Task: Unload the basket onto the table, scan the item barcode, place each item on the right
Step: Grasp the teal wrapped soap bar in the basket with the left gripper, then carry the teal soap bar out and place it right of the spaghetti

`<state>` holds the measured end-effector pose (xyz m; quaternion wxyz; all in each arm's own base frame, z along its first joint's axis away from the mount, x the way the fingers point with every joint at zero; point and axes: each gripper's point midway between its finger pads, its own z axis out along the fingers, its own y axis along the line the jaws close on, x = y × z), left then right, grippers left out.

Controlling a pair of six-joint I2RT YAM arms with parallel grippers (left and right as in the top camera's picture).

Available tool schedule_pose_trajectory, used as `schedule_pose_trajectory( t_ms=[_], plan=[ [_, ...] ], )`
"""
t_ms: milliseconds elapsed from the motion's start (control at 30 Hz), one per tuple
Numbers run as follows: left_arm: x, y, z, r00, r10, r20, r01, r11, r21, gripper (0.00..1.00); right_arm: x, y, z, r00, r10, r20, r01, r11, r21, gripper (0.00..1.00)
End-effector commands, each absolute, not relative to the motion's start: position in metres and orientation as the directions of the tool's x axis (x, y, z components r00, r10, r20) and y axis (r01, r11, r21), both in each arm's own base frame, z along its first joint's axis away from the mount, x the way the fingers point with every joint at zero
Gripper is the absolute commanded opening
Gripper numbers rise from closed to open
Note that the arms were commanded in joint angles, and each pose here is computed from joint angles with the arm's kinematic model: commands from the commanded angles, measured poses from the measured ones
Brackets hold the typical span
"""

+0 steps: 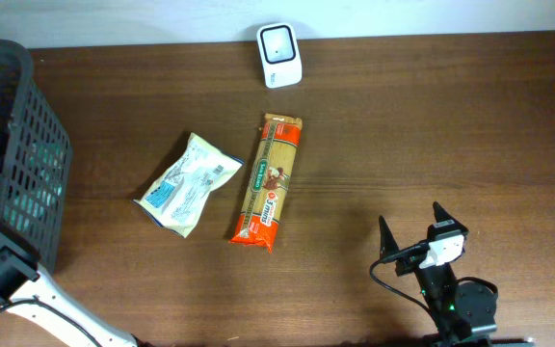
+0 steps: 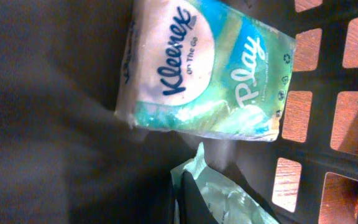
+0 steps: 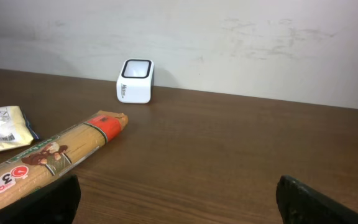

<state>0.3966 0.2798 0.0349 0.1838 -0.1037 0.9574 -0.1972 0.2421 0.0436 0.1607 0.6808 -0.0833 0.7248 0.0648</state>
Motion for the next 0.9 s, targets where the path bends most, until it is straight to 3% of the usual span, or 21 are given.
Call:
schedule_pose_trajectory(
  t_ms=[0,133,200,267,367,567,667,867],
  plan=[
    [0.409,0.301,0.083,-0.863,-0.362,-0.354,-0.222,0.899,-0.378,0.0,0.242,0.042,0.159,-0.062,-0.025,-0.998,-0.202,0.979,-0.012,0.99],
    [0.429,0.319,0.238,-0.674,-0.45,-0.586,-0.317,0.893,-0.32,0.0,0.242,0.042,0.159,-0.062,-0.025,-0.998,-0.201,0.979,-0.012,0.99],
    [0.429,0.298,0.327,-0.553,-0.441,-0.707,-0.292,0.897,-0.332,0.0,0.242,0.042,0.159,-0.062,-0.025,-0.998,-0.202,0.979,-0.012,0.99],
    [0.428,0.25,0.394,-0.476,-0.386,-0.79,-0.157,0.921,-0.356,0.0,0.242,0.042,0.159,-0.062,-0.025,-0.998,-0.201,0.979,-0.012,0.99],
    [0.435,0.14,0.446,-0.467,-0.278,-0.839,0.125,0.919,-0.374,0.0,0.242,0.042,0.159,-0.062,-0.025,-0.998,-0.201,0.979,-0.012,0.99],
    [0.464,-0.069,0.386,-0.684,-0.011,-0.729,0.416,0.815,-0.403,0.0,0.242,0.042,0.159,-0.062,-0.025,-0.998,-0.202,0.979,-0.012,0.99],
    [0.462,-0.191,0.304,-0.774,0.203,-0.599,0.527,0.73,-0.434,0.0,0.242,0.042,0.159,-0.062,-0.025,-0.998,-0.201,0.979,-0.012,0.99],
    [0.433,-0.364,0.161,-0.79,0.424,-0.444,0.612,0.595,-0.521,0.0,0.242,0.042,0.159,-0.062,-0.025,-0.998,-0.202,0.979,-0.012,0.99]
  ],
)
